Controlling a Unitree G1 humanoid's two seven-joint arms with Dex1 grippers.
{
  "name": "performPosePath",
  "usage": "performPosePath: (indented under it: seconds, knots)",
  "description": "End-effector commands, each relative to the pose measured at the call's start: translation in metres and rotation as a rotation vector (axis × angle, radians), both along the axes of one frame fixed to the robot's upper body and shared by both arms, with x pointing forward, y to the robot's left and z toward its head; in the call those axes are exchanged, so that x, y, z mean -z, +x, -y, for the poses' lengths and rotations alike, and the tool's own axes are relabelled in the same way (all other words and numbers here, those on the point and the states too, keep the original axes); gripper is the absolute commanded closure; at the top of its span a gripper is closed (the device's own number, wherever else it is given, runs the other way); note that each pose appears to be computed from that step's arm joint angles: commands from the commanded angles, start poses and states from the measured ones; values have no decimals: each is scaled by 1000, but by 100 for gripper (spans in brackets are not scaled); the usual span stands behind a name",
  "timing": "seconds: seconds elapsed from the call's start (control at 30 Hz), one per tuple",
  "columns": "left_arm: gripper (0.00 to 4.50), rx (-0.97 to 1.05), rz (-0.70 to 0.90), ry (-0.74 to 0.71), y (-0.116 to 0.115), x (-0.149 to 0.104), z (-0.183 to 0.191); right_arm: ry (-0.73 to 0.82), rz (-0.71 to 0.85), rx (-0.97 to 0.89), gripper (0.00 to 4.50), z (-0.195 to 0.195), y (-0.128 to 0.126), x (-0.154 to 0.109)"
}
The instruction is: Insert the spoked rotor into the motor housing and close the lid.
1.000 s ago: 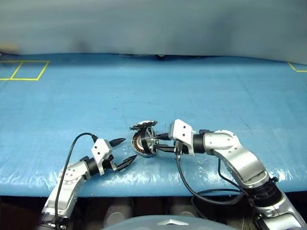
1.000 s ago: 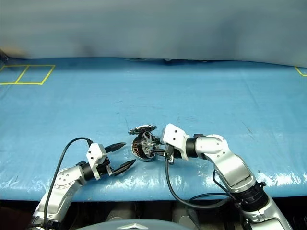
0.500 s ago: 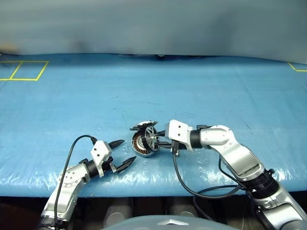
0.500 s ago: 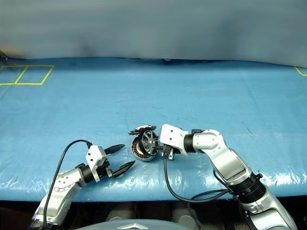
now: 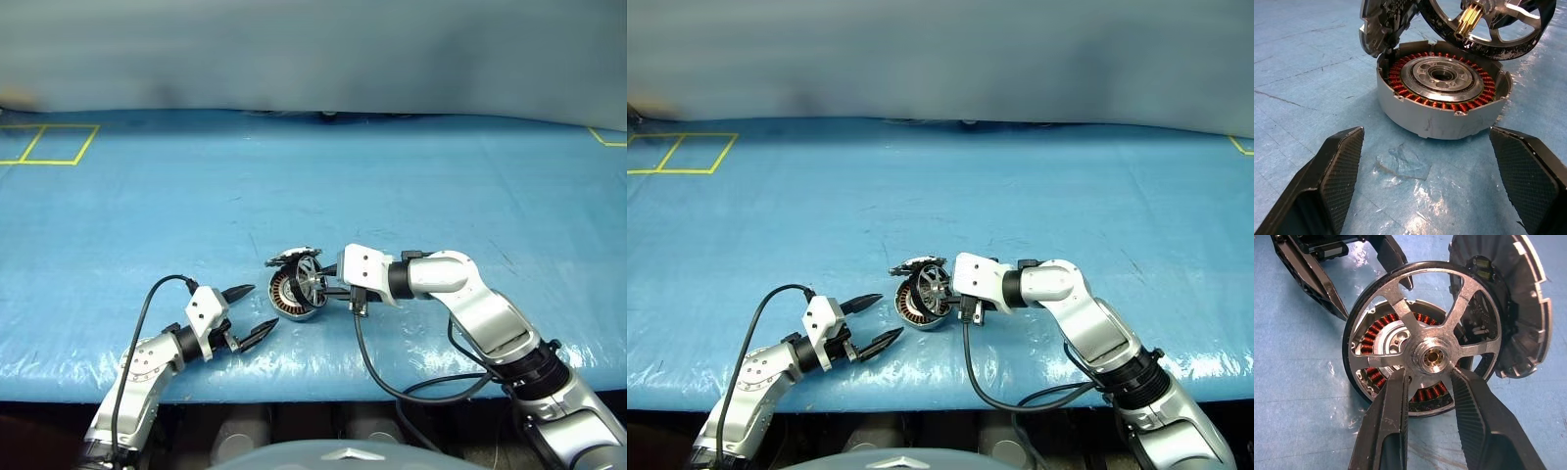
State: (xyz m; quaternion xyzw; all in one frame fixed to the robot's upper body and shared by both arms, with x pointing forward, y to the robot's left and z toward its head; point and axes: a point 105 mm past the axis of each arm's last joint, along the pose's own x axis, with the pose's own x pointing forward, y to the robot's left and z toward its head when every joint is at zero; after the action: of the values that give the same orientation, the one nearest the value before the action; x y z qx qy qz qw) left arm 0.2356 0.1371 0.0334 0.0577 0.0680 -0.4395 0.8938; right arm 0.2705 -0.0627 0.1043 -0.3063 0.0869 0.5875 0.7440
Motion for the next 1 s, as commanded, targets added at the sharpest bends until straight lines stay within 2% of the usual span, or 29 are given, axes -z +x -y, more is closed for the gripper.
performPosePath:
  seconds: [0.03, 0.27, 0.5, 0.8, 0.9, 1.0]
  knots:
    - [17, 17, 48, -6, 1, -11, 3, 38, 41, -11, 337, -4, 1, -11]
    - [17, 17, 50, -3, 1, -11, 3, 27, 10, -5, 337, -4, 0, -5]
    - [17, 19, 51, -1, 2, -12, 2, 27, 58, 31, 130, -3, 8, -7]
    - [17, 18, 51, 1, 3, -12, 2, 117, -1, -4, 130, -10, -2, -16]
    - [17, 17, 53, 2, 4, -12, 1, 131, -43, 0, 193, -13, -3, -9]
    - [17, 16, 55, 3, 4, -13, 1, 155, -89, 8, 288, -18, -4, -1]
